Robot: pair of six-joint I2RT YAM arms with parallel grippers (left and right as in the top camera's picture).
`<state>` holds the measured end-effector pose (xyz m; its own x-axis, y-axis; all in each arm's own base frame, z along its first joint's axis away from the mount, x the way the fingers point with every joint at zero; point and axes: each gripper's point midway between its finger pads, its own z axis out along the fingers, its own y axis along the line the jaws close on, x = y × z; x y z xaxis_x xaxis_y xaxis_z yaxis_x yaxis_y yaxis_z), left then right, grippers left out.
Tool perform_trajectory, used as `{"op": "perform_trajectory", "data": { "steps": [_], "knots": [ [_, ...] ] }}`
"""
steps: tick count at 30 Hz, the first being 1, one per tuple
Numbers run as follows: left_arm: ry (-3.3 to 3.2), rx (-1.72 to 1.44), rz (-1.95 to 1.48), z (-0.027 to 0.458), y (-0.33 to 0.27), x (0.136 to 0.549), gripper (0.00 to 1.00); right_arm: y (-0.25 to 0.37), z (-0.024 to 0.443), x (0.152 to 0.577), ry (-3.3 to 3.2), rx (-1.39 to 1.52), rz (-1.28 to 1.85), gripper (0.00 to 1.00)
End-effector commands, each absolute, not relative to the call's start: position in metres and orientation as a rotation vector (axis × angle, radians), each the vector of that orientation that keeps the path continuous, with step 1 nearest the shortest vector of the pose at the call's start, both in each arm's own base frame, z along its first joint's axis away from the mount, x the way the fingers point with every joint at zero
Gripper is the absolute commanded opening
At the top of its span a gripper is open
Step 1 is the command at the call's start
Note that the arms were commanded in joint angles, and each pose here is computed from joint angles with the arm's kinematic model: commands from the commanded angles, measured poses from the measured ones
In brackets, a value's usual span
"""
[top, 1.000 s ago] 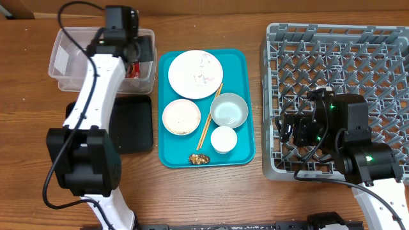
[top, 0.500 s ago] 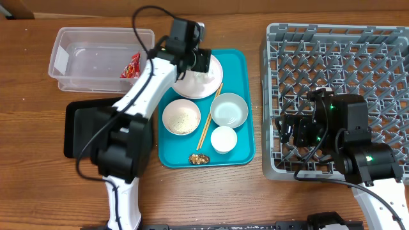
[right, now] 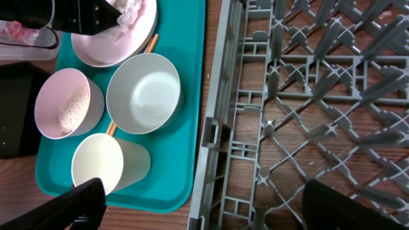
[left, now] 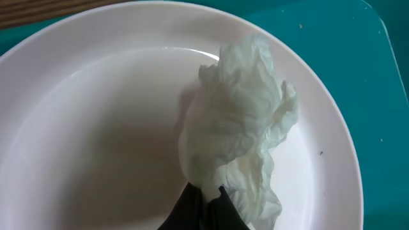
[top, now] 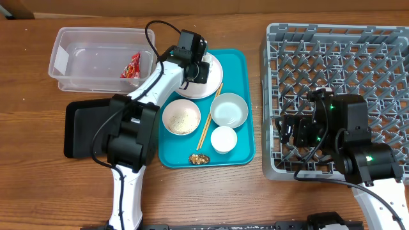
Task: Sort waste into correct bins and load items into the dishwasher
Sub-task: 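Grasp the white tissue on the plate with the left gripper, then move the tissue left and release it into the clear bin, then reach the left gripper to the white cup and grasp it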
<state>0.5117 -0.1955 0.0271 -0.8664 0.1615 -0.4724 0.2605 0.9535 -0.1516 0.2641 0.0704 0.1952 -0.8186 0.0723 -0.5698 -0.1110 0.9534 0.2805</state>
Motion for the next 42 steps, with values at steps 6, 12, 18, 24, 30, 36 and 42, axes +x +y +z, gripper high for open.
{"op": "perform_trajectory", "data": {
  "steps": [6, 12, 18, 24, 30, 36, 42],
  "knots": [
    [2.421, 0.082, -0.036, 0.189, -0.108, 0.511, 0.04, 0.073, 0.21, 0.267, 2.455, -0.042, 0.414, 1.0],
    [2.406, -0.163, 0.208, 0.22, -0.006, 0.494, 0.04, 0.073, 0.21, 0.267, 2.452, -0.042, 0.415, 1.0],
    [2.488, -0.29, 0.259, 0.185, 0.038, 0.494, 0.04, 0.073, 0.21, 0.267, 2.453, -0.042, 0.415, 1.0],
    [2.55, -0.303, 0.281, 0.159, 0.046, 0.493, 0.41, 0.073, 0.21, 0.267, 2.452, -0.042, 0.415, 1.0],
    [2.518, -0.301, 0.265, 0.174, 0.043, 0.493, 0.67, 0.073, 0.21, 0.267, 2.455, -0.042, 0.415, 1.0],
    [2.476, -0.253, 0.097, 0.205, 0.022, 0.487, 0.67, 0.073, 0.21, 0.267, 2.456, -0.042, 0.415, 1.0],
    [2.533, 0.001, -0.414, 0.221, -0.07, 0.458, 0.69, 0.073, 0.21, 0.266, 2.456, -0.042, 0.415, 1.0]
  ]
}}
